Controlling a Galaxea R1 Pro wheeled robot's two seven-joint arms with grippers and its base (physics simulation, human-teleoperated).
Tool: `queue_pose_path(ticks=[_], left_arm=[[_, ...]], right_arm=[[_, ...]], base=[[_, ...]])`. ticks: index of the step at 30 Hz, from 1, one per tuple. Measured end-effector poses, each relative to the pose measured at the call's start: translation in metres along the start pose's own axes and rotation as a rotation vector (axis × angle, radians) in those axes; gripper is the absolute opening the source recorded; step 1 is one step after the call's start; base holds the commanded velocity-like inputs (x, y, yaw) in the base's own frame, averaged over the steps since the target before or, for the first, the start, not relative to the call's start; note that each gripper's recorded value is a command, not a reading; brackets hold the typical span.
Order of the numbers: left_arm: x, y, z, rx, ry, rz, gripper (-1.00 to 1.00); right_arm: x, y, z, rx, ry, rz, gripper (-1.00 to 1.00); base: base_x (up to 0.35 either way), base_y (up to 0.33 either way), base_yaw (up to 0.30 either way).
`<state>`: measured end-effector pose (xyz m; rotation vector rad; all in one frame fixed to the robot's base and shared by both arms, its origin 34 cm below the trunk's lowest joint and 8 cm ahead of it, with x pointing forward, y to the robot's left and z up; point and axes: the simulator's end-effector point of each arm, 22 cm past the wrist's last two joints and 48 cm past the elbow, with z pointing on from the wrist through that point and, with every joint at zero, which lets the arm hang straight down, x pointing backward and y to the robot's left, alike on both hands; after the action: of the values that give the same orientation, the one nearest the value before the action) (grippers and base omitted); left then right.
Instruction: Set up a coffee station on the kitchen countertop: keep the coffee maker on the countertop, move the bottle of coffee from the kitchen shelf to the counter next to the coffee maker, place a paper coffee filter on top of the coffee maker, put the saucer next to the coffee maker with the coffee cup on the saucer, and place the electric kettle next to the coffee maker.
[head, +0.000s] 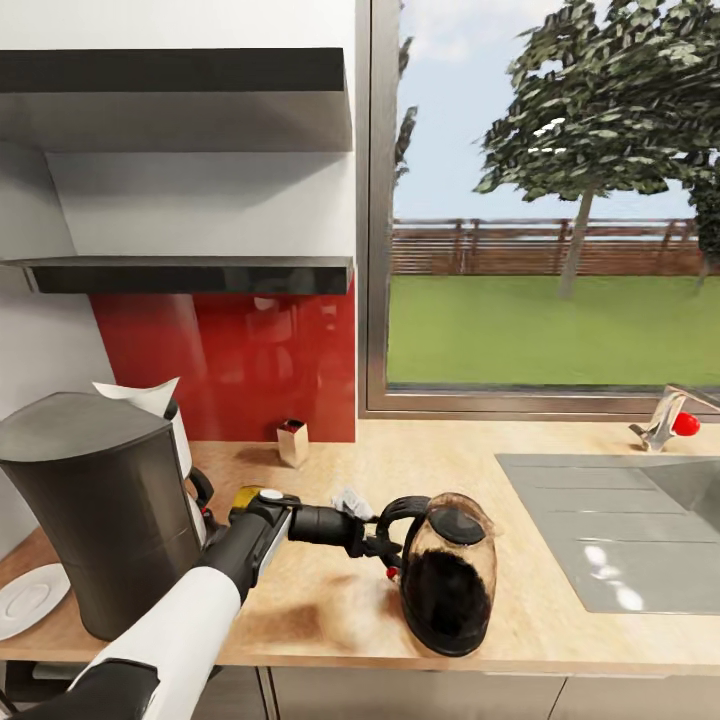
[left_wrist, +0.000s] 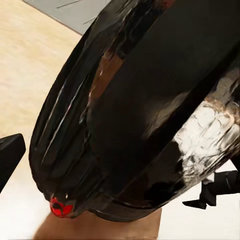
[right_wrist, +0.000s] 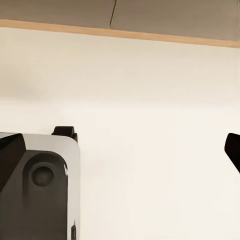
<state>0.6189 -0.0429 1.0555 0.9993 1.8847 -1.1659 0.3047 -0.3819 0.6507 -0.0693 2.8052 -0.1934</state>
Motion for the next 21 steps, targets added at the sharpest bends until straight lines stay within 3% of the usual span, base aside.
queue_pose_path(ticks=[3,21], left_arm=[[0.002,-0.0022,0.0022,0.005,0.01,0.021,1.0],[-0.0031,-0.0035,0.0021,0.005,0.001,0.032,1.0]], right_arm=[[0.0003,0.0,0.0,0.0,0.0,0.0,1.0],[0.0001,0.0003,0.0,0.0,0.0,-0.001,1.0]], base=[[0.0,0.0,0.0],[0.0,-0.001,0.0]])
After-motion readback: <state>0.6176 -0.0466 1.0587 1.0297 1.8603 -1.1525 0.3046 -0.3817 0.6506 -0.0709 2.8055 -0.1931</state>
